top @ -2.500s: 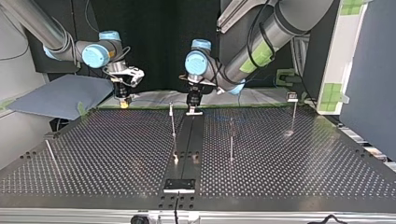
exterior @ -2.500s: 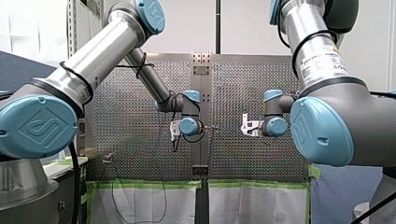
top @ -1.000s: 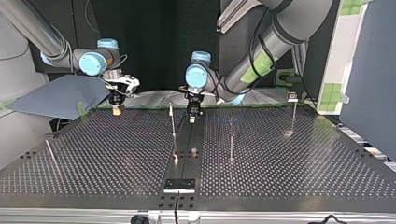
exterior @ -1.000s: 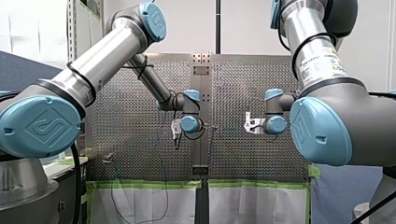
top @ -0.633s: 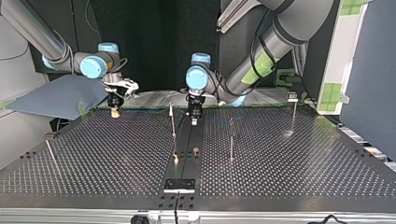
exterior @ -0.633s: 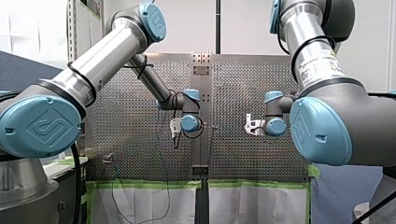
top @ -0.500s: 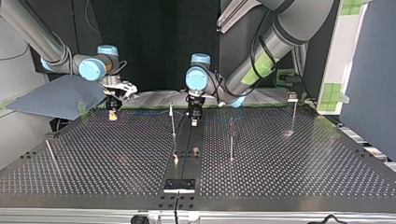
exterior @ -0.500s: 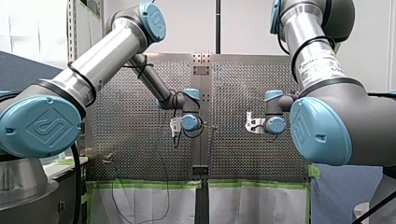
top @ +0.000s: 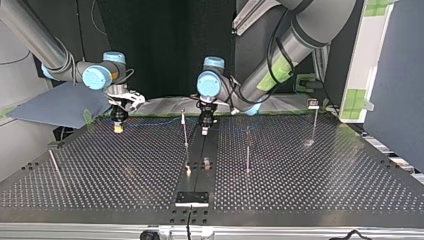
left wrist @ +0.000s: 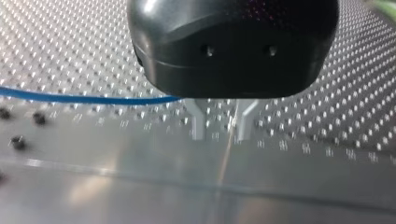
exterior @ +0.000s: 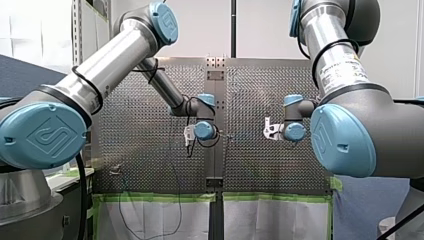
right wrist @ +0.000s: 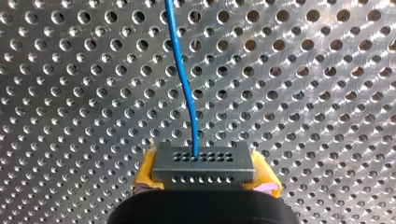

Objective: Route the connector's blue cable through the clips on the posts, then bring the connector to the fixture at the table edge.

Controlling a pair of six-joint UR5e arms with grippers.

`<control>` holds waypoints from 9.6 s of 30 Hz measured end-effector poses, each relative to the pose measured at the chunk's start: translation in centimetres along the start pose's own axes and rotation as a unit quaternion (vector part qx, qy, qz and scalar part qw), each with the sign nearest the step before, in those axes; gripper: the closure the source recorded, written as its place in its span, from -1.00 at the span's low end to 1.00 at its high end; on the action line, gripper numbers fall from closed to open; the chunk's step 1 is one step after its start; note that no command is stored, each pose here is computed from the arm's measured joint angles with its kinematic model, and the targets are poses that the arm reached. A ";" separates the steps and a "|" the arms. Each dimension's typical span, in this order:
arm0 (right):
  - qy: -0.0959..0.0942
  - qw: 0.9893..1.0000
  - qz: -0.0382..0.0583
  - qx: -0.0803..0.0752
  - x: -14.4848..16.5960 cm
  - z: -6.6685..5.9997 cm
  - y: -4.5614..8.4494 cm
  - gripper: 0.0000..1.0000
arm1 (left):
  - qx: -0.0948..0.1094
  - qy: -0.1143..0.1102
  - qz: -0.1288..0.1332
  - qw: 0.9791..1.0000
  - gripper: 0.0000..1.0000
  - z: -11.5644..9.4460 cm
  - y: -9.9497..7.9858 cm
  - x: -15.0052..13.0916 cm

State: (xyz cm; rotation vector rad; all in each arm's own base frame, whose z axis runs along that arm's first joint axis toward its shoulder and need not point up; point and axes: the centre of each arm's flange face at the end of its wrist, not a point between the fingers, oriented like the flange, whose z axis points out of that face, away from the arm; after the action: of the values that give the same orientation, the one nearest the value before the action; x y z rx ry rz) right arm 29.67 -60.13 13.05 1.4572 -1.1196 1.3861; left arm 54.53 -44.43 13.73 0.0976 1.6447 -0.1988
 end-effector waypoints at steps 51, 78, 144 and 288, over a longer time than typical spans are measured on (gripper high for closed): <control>-0.020 1.000 0.003 0.015 -0.5 -0.5 -0.6 1.00 | 0.085 0.061 0.101 0.989 -1.00 -10.2 -6.5 1.6; -0.023 0.999 0.004 0.025 -0.6 -0.5 -0.9 1.00 | 0.082 0.063 0.097 0.990 -1.00 -10.3 -6.5 1.6; -0.027 0.999 0.005 0.022 -0.6 -0.5 -0.4 1.00 | 0.084 -0.021 -0.052 0.995 -1.00 -18.6 -5.3 -5.3; 0.008 0.999 -0.023 -0.040 16.4 -3.0 17.5 1.00 | -0.011 -0.009 -0.045 0.999 -1.00 -38.4 10.3 2.6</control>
State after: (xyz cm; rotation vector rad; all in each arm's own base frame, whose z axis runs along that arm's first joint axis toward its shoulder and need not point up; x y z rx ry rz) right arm 12.02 -63.06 29.34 1.4035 -1.1128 1.3054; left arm 18.56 -27.23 13.24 0.0052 1.6344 -0.2490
